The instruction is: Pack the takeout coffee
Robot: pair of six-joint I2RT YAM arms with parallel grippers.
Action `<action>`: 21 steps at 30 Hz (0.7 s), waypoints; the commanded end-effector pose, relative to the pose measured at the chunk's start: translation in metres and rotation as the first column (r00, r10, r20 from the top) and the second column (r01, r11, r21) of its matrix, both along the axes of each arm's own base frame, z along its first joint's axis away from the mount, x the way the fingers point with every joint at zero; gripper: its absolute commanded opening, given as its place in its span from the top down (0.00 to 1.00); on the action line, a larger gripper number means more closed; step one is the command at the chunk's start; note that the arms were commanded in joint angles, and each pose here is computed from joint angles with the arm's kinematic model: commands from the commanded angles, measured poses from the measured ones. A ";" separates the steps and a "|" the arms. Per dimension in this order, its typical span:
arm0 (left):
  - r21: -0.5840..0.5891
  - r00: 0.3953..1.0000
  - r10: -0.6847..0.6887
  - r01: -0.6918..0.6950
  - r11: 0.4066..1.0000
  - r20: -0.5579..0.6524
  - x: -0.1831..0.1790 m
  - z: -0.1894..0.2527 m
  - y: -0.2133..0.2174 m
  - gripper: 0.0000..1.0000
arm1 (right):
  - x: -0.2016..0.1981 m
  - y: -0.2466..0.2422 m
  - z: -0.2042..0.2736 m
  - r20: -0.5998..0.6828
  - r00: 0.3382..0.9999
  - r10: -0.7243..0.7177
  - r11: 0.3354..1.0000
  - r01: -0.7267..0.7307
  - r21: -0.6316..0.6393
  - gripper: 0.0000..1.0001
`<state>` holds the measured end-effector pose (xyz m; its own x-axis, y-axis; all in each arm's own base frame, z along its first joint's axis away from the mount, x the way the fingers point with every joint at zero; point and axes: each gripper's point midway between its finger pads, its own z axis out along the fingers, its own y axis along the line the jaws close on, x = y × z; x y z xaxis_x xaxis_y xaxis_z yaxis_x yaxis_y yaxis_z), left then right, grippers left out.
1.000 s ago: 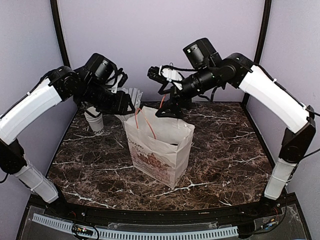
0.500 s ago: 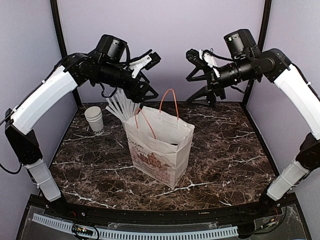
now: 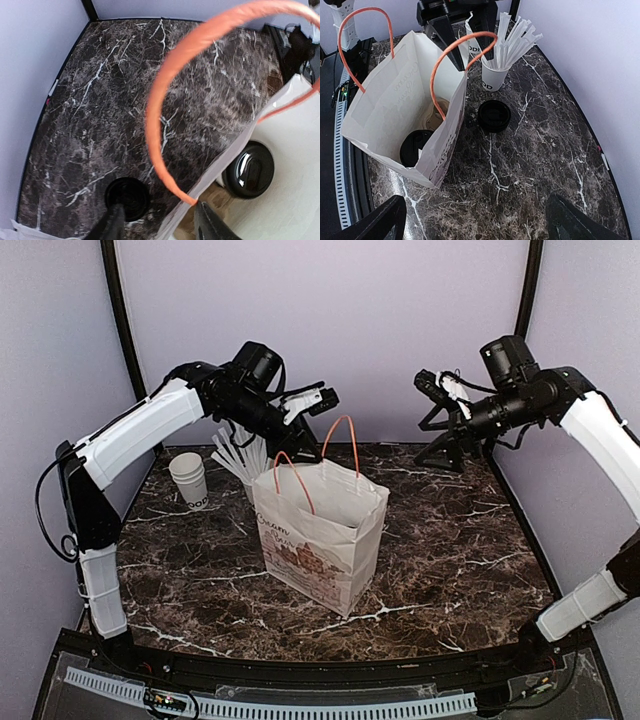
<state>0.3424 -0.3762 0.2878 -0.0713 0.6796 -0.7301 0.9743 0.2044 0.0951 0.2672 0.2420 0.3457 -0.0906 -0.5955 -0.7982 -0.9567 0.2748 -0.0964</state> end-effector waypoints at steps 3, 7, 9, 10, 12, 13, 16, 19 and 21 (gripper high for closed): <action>-0.091 0.988 -0.137 0.130 0.987 -0.068 -0.033 0.018 -0.005 0.62 | 0.007 -0.003 0.004 0.021 1.000 -0.011 1.000 0.011 0.028 0.01; -0.107 0.982 -0.158 0.147 0.983 -0.107 -0.047 0.020 -0.001 0.71 | 0.013 -0.001 0.000 0.009 1.000 -0.012 1.000 0.012 0.018 0.01; -0.105 0.982 -0.153 0.141 0.984 -0.113 -0.050 0.020 0.002 0.76 | 0.015 0.001 -0.002 0.002 1.000 -0.009 1.000 0.009 0.017 0.01; -0.106 0.983 -0.150 0.139 0.985 -0.107 -0.052 0.023 0.004 0.76 | 0.016 0.001 -0.002 -0.002 1.000 -0.009 1.000 0.009 0.017 0.01; -0.101 0.984 -0.142 0.131 0.986 -0.106 -0.054 0.024 0.007 0.77 | 0.017 0.002 -0.003 -0.006 1.000 -0.006 1.000 0.006 0.018 0.01; -0.098 0.985 -0.138 0.128 0.987 -0.108 -0.054 0.023 0.008 0.77 | 0.018 0.003 -0.003 -0.008 1.000 -0.006 1.000 0.006 0.019 0.01; -0.096 0.987 -0.128 0.119 0.988 -0.100 -0.055 0.027 0.009 0.81 | 0.019 0.004 -0.003 -0.008 1.000 -0.005 1.000 0.005 0.021 0.01; -0.086 0.989 -0.120 0.113 0.990 -0.086 -0.057 0.028 0.009 0.89 | 0.020 0.004 -0.003 -0.009 1.000 -0.010 1.000 0.010 0.018 0.01; -0.083 0.991 -0.114 0.108 0.991 -0.070 -0.059 0.031 0.009 0.98 | 0.021 0.003 -0.003 -0.006 1.000 -0.017 1.000 0.017 0.013 0.01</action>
<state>0.3009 -0.3740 0.3009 -0.0789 0.6333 -0.7699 0.9945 0.1029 -0.0172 0.2839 0.2433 0.3263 -0.1403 -0.6070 -0.7822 -0.9564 0.2875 -0.0516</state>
